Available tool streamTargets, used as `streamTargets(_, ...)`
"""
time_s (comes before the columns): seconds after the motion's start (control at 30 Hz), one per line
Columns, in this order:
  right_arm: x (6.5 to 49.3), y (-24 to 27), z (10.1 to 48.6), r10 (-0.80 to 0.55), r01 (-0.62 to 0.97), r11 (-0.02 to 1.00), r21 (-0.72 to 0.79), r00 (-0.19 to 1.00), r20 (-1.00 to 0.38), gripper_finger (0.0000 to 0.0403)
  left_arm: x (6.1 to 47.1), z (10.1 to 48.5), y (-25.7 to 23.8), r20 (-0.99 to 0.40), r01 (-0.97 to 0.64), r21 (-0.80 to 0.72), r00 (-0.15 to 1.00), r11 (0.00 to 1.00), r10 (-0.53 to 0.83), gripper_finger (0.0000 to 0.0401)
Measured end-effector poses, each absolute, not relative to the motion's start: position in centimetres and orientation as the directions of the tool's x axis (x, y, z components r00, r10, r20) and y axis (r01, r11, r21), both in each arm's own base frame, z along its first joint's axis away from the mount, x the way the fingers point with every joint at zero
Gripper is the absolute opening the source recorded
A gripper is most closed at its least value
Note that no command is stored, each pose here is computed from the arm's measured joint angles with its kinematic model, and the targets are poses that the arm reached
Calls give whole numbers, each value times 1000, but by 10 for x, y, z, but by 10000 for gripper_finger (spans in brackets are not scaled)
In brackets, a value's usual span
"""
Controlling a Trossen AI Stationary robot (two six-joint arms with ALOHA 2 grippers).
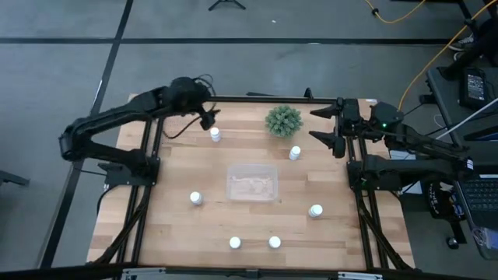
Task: Pick and place pill bottles into a basket
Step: Put the white pill bottle into the transparent bin
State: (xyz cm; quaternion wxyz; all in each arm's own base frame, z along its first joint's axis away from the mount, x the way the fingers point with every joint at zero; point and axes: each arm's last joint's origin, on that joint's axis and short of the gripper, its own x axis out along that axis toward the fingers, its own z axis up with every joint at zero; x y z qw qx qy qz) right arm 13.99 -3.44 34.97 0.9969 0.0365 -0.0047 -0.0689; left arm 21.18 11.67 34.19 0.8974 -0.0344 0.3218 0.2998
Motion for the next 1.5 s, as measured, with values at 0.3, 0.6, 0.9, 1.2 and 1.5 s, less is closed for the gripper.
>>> streamTargets(0.3,128,-31,356,-132,130,991,38,990,55,354,232,295,142,-793,-569,-81,534,818,294,397)
streamTargets(0.6,120,-29,359,-131,131,991,7,988,85,354,243,266,149,-879,-585,-60,415,809,235,400)
streamTargets(0.9,120,-29,356,-132,130,991,25,990,57,354,243,223,153,-943,-601,-46,290,798,164,400)
streamTargets(1.2,121,-29,355,-132,130,991,43,990,46,354,242,194,151,-949,-610,-59,280,790,146,400)
streamTargets(1.5,121,-29,355,-132,130,991,44,990,46,354,246,190,156,-918,-621,-66,344,781,196,400)
